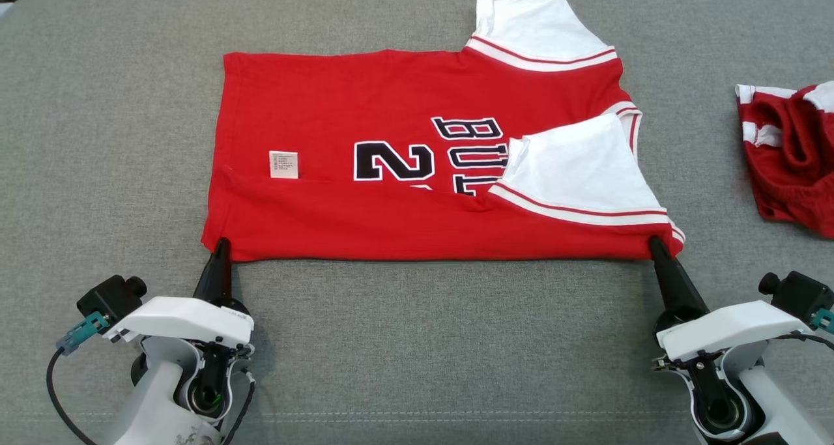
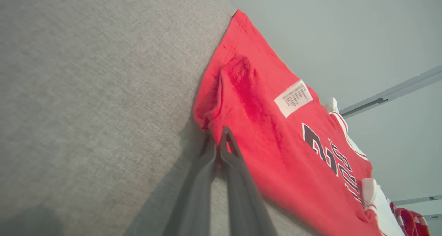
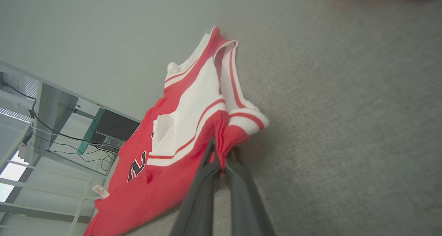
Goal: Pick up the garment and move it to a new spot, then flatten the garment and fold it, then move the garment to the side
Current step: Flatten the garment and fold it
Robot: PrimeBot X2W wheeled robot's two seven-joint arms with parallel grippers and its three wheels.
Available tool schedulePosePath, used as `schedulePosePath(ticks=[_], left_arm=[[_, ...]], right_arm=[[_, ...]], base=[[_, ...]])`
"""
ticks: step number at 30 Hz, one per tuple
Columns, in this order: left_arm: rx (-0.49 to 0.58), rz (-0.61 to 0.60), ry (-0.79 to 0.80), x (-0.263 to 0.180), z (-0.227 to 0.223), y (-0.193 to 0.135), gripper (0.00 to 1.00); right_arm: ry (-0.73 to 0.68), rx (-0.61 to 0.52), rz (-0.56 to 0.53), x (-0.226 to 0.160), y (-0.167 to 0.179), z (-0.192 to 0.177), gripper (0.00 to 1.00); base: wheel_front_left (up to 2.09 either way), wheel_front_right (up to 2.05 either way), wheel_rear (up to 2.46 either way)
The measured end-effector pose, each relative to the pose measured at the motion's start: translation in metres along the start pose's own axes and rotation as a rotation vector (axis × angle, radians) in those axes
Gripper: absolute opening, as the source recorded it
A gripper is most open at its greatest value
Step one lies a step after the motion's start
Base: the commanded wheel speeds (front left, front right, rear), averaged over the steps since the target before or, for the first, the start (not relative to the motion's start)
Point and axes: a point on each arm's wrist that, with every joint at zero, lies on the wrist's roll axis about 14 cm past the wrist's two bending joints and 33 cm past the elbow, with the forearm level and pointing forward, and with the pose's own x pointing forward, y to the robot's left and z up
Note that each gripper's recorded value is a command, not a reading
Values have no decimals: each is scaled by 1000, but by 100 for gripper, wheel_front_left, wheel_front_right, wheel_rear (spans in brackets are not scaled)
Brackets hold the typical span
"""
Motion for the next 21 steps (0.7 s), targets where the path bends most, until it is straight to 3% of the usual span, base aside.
schedulePosePath(ticks=[9, 21], left_arm=[[22, -6, -35, -16, 11, 2, 0], [16, 12, -46, -52, 2, 11, 0]], right_arm=[[-36, -6, 24, -8, 11, 12, 0], [-7, -10, 18, -46, 9, 1, 0]], base=[[0, 0, 0], [0, 0, 0]])
